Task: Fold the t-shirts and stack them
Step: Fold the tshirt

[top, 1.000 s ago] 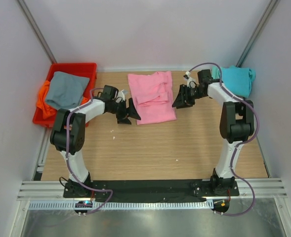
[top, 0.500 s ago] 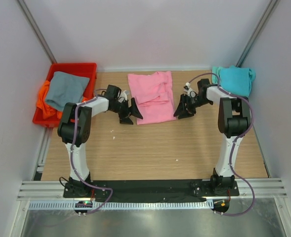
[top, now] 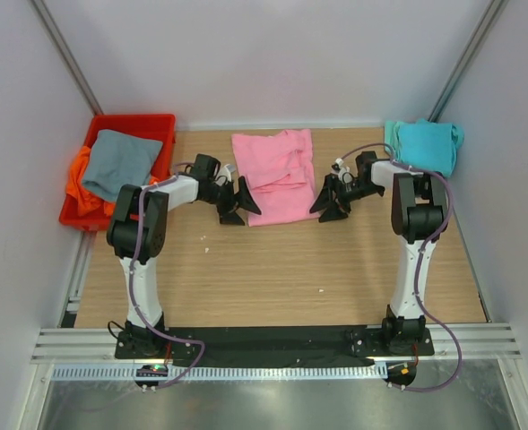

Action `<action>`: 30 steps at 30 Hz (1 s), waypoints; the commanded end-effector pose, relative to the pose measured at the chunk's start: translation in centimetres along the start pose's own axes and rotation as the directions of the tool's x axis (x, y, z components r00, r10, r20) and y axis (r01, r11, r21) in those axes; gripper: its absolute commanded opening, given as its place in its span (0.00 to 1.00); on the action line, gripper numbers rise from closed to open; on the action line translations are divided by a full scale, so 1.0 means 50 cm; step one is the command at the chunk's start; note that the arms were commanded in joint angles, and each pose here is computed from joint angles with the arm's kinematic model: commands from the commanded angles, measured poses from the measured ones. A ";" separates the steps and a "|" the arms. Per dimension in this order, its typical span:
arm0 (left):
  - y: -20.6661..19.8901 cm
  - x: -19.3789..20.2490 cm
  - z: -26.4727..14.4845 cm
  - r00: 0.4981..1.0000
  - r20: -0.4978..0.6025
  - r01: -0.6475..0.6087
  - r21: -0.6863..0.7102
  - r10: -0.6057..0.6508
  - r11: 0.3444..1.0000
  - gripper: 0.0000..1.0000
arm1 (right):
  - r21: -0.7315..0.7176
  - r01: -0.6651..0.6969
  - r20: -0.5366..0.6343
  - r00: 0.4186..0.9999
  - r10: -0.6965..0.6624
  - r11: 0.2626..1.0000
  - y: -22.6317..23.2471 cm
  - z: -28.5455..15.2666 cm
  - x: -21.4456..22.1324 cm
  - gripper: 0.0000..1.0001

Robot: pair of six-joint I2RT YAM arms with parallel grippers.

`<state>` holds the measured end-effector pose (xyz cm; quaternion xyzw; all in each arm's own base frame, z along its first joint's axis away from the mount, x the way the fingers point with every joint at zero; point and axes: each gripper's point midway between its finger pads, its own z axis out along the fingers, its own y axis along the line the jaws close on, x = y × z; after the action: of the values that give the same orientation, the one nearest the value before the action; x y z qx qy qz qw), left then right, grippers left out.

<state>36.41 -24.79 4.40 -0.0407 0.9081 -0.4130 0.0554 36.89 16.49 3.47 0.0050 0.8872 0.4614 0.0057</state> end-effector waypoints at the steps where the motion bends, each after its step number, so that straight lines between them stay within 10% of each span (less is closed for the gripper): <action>1: 0.032 -0.011 0.022 1.000 0.008 0.011 -0.034 -0.011 0.999 0.79 | 0.034 0.000 0.032 1.000 -0.001 0.999 -0.033 0.023 -0.031 0.63; 24: 0.064 0.022 0.045 0.996 0.023 0.090 -0.120 -0.088 0.989 0.53 | 0.054 -0.036 0.060 0.998 0.033 0.998 -0.057 0.038 -0.026 0.49; 30: 0.066 0.035 0.060 0.998 0.015 0.069 -0.135 -0.068 0.988 0.21 | 0.047 -0.053 0.050 0.997 0.050 0.997 -0.067 0.045 -0.014 0.24</action>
<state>35.95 -25.66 2.22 -0.0762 0.9145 -0.3949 0.0444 38.17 17.09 2.16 0.0458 0.8719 0.4875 0.0089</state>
